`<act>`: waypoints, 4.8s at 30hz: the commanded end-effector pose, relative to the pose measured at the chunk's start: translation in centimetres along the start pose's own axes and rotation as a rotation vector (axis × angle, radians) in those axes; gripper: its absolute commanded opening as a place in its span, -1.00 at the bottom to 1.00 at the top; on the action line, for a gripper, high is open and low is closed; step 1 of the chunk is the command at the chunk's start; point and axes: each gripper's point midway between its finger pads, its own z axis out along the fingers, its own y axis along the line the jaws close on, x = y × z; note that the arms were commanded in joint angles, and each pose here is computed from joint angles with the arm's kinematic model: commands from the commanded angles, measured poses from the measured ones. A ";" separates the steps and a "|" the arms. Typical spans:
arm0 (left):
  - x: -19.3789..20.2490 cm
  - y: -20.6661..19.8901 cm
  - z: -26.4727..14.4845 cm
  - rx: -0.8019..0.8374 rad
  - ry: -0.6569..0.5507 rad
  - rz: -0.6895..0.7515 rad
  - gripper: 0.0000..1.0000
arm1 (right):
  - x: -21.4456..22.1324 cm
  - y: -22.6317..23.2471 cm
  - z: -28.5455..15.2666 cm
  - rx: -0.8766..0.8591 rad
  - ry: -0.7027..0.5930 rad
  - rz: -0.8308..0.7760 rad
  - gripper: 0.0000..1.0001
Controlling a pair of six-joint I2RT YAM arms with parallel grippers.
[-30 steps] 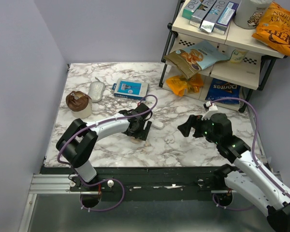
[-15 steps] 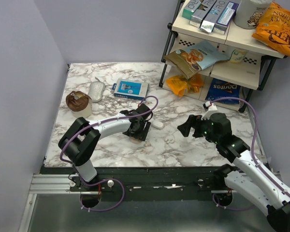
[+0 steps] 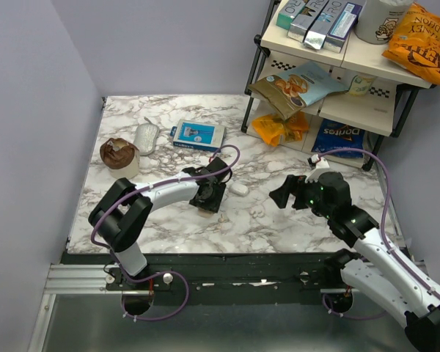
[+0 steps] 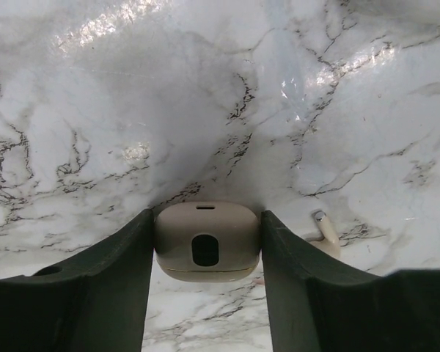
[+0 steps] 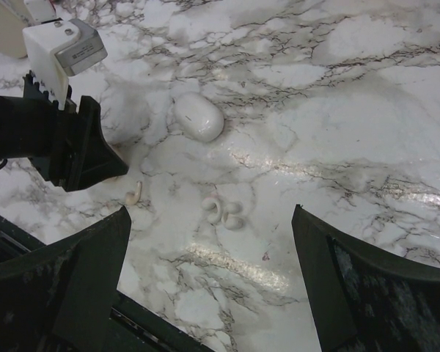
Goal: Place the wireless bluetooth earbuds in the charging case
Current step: Pick up the charging case at the center of the board, then open the charging case.
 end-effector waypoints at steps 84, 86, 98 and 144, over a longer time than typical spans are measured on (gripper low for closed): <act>-11.9 -4.3 -15.1 0.189 -0.431 -1.005 -1.00 | -2.6 11.7 11.4 -0.431 -0.060 0.185 0.81; -11.9 -4.3 -15.2 0.192 -0.433 -1.006 -1.00 | -2.4 11.5 11.4 -0.425 -0.054 0.185 0.80; -12.2 -4.0 -15.8 0.195 -0.462 -1.012 -1.00 | -0.8 10.4 11.3 -0.386 -0.029 0.187 0.79; -12.4 -3.6 -17.1 0.238 -0.503 -1.023 -1.00 | -2.5 12.3 6.6 -0.571 -0.175 0.132 0.63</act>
